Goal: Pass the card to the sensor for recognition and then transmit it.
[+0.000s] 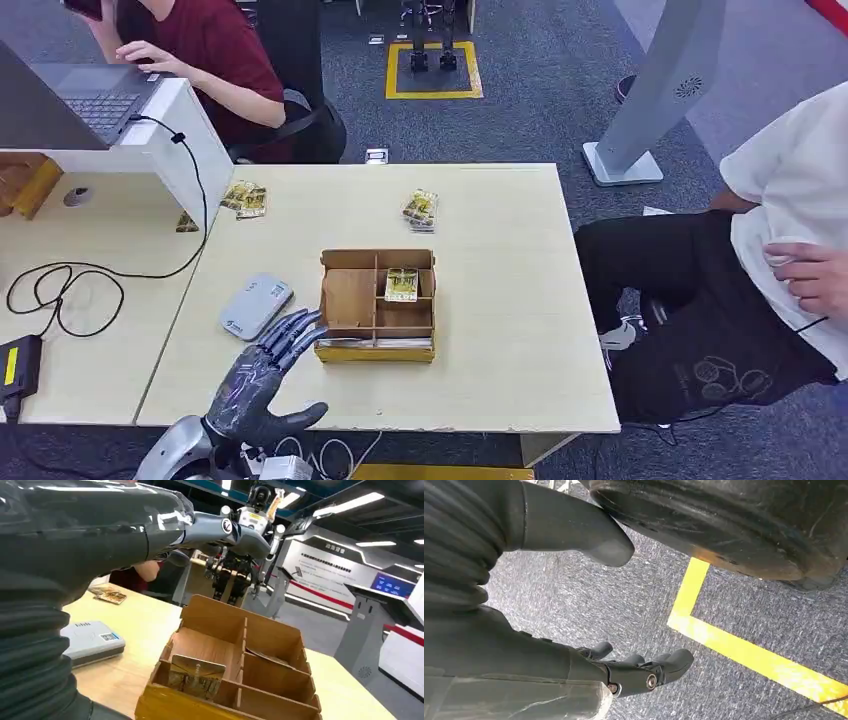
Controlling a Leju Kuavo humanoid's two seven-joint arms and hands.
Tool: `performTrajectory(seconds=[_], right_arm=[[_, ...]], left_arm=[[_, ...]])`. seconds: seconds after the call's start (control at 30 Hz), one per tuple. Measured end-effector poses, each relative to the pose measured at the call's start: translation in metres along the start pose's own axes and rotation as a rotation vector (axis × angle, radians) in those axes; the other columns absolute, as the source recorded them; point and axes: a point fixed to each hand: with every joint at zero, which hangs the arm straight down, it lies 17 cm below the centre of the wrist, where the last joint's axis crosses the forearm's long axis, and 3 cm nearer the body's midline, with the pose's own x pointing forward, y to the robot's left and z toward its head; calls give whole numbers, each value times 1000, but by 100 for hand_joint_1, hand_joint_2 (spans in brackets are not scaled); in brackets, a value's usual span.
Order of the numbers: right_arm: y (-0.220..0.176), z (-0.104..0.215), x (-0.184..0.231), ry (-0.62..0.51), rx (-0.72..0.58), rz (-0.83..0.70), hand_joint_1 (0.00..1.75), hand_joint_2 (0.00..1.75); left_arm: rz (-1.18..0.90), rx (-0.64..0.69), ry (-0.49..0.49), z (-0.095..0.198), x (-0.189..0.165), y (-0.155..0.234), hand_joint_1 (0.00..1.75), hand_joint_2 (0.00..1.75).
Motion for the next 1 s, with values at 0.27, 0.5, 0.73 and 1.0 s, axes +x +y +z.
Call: performTrajectory(seconds=[0.27, 0.5, 0.73, 1.0], right_arm=[[0, 0, 0, 4, -7, -13, 0, 175], [0, 0, 1, 6, -14, -15, 0, 175], [1, 0, 1, 9, -11, 4, 0, 175], [1, 0, 0, 9, -8, 23, 0, 175]], left_arm=[[-299, 33, 14, 0, -5, 4, 0, 175], [-406, 7, 52, -6, -19, -16, 0, 175], [-537, 59, 167, -24, -57, -18, 0, 175], [-567, 29, 217, -27, -77, -34, 0, 175]])
